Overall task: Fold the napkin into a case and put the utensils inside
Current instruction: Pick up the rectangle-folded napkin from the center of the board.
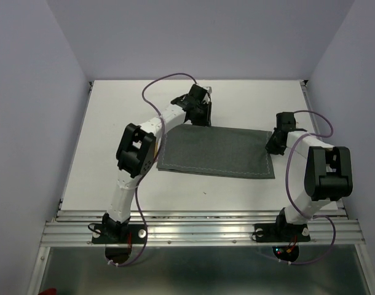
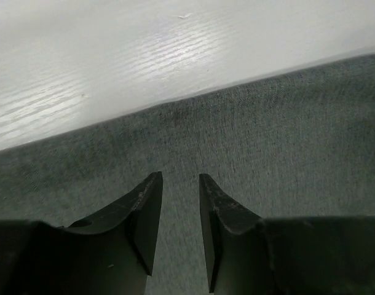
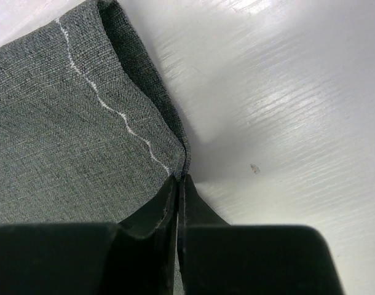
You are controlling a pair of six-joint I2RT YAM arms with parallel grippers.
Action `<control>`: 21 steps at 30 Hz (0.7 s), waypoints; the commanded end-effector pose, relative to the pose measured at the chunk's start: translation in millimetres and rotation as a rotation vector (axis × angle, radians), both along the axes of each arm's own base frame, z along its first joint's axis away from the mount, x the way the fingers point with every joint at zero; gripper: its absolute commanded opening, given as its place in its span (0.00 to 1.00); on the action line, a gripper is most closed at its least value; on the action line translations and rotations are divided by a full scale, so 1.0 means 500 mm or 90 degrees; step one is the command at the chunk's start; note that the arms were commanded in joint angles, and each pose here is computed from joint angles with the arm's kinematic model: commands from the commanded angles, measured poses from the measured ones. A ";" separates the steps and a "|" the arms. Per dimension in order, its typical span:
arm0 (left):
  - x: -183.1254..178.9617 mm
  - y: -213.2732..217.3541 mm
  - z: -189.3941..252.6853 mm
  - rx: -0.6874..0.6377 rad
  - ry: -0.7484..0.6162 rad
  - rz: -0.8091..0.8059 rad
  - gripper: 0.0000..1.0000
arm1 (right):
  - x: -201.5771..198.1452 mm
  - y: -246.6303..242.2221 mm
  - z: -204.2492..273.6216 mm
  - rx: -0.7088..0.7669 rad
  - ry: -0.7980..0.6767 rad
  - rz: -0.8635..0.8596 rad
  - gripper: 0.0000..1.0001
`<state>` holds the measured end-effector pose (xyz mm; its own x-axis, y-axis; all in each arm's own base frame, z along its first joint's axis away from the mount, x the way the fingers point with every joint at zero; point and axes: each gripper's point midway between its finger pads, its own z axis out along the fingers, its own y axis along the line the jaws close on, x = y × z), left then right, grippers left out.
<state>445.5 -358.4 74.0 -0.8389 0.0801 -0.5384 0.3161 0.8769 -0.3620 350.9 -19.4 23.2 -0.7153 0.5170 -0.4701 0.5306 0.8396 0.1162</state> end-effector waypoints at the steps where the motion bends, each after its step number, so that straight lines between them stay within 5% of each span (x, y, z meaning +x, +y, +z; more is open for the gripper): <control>1: 0.007 0.102 0.131 0.004 -0.082 0.050 0.42 | 0.010 -0.011 0.047 -0.013 -0.040 -0.001 0.01; 10: -0.096 0.230 -0.035 0.091 0.007 0.118 0.41 | 0.002 -0.003 0.132 -0.009 -0.084 0.021 0.01; 21: -0.183 0.138 -0.118 0.068 0.065 0.059 0.41 | 0.006 0.029 0.235 0.024 -0.148 0.056 0.01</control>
